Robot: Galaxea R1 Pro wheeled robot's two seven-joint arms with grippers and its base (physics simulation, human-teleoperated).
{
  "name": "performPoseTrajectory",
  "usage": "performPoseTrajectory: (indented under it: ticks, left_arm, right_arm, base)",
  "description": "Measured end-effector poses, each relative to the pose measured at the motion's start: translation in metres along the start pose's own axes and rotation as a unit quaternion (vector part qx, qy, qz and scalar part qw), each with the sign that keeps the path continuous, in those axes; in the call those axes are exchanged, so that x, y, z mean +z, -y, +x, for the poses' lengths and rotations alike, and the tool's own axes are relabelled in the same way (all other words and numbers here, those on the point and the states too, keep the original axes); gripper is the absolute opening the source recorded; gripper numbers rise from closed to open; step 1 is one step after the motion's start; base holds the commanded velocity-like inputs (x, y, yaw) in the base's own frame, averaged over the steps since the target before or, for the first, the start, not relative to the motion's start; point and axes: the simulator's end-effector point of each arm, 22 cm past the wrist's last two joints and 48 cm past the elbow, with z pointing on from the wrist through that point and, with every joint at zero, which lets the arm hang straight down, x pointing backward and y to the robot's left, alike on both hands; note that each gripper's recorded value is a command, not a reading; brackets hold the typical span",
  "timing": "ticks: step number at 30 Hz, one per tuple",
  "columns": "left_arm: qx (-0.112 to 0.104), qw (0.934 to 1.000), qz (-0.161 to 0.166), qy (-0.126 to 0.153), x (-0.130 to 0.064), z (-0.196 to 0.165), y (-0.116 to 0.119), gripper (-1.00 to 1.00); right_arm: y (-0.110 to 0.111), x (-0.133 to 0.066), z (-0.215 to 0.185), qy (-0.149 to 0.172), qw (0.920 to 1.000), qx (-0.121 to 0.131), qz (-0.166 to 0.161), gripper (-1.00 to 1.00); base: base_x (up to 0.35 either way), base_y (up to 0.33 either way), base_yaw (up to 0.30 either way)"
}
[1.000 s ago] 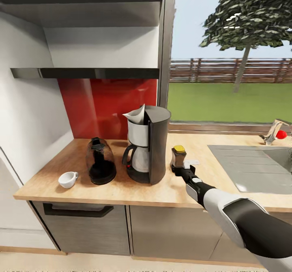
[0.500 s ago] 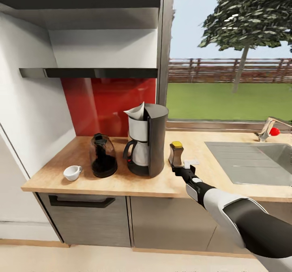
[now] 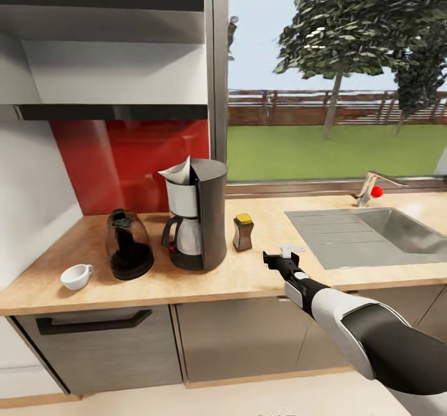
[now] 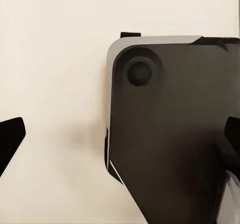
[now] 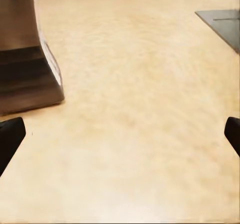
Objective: Set up a coffee station on the kitchen countertop: keep the coffee maker on the countertop, move the bottle of coffee from the kitchen shelf to the counter next to the coffee maker, place a paper coffee filter on top of the coffee maker, put the saucer next to the coffee maker with the coffee cup on the saucer, and place the electric kettle next to the coffee maker.
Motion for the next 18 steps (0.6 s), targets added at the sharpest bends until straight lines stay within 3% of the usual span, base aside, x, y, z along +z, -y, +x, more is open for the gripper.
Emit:
performPoseTrajectory:
  ticks: [7,18]
  left_arm:
    - [0.0,1.0,0.0,0.0,0.0,0.0,0.0005,1.0]
    - [0.0,1.0,0.0,0.0,-0.0001,-0.0001,0.0007,1.0]
  right_arm:
    - [0.0,-0.0002,-0.0002,0.0,1.0,0.0,0.0,1.0]
    - [0.0,-0.0004,-0.0002,0.0,1.0,0.0,0.0,1.0]
  base:
    - [0.043,-0.022,-0.287]
    - [0.191,-0.153,-0.287]
